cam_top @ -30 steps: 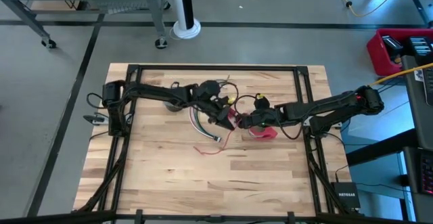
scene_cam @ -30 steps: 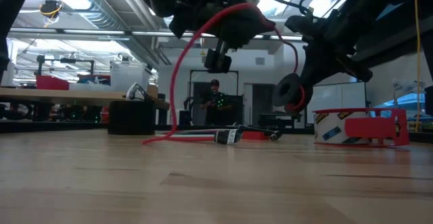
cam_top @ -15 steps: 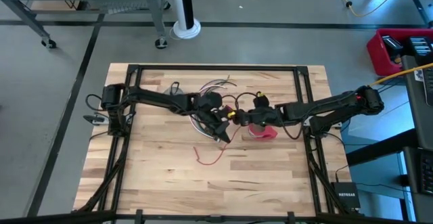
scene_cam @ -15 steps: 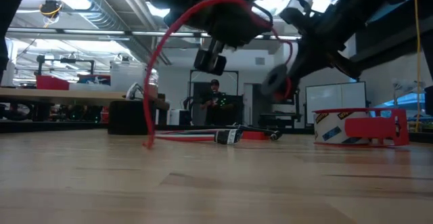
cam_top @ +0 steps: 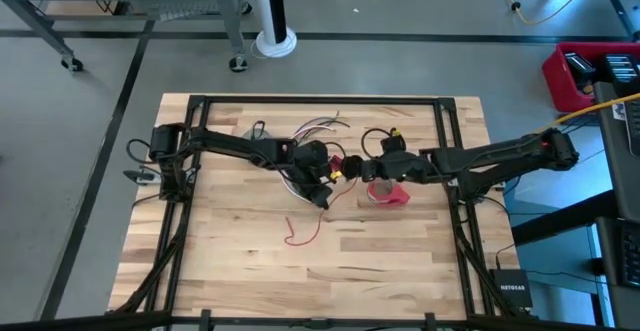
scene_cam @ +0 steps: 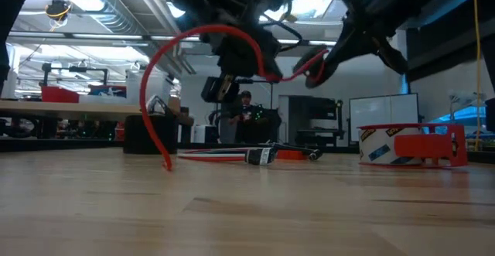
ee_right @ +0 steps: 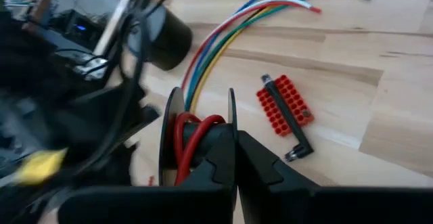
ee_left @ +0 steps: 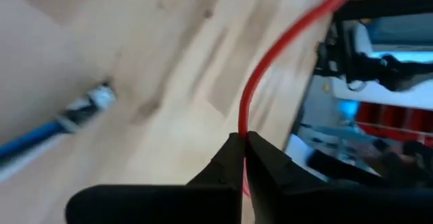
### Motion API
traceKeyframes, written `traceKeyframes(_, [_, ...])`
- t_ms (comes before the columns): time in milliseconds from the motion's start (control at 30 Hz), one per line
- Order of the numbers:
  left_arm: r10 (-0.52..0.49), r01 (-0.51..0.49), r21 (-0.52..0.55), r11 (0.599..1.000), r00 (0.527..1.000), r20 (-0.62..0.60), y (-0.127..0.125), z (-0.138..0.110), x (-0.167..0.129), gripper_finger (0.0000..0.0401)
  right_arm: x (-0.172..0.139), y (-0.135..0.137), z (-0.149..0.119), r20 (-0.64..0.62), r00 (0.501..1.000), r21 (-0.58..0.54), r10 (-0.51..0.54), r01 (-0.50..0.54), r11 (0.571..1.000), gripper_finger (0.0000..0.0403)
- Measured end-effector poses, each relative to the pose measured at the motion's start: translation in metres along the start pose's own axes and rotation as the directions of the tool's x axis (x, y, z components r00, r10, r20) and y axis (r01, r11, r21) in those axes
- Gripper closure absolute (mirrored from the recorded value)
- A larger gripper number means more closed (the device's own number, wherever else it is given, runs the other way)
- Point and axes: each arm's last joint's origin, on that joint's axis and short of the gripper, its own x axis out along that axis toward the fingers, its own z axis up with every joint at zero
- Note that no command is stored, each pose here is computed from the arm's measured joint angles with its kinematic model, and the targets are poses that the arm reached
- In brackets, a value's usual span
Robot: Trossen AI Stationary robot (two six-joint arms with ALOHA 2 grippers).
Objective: Coil cords
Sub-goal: Coil the red wire onto the spool
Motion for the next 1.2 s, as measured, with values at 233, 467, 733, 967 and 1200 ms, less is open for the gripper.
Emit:
traceKeyframes(233, [0.107, -0.108, 0.035, 0.994, 0.994, 0.036, 0.016, 0.007, -0.009, 0.0401, -0.008, -0.004, 0.0, -0.068, 0.998, -0.017, -0.002, 0.001, 1.0, 0.04])
traceKeyframes(467, [0.161, -0.164, 0.057, 0.985, 0.985, 0.055, 0.025, 0.012, -0.015, 0.0401, -0.014, -0.006, -0.01, -0.148, 0.989, -0.064, -0.019, 0.01, 0.998, 0.04])
traceKeyframes(733, [0.228, -0.234, 0.054, 0.971, 0.967, 0.111, 0.034, 0.019, -0.023, 0.0401, -0.047, -0.006, -0.006, -0.112, 0.992, -0.058, 0.051, -0.058, 0.997, 0.04])
traceKeyframes(967, [0.2, -0.214, 0.066, 0.975, 0.965, 0.169, 0.033, 0.027, -0.026, 0.0401, -0.067, -0.019, -0.007, -0.055, 0.996, -0.051, 0.066, -0.069, 0.996, 0.04])
traceKeyframes(1200, [0.194, -0.209, 0.066, 0.976, 0.964, 0.184, 0.033, 0.028, -0.026, 0.0401, -0.06, -0.061, -0.031, -0.029, 0.993, 0.108, 0.111, -0.107, 0.988, 0.04])
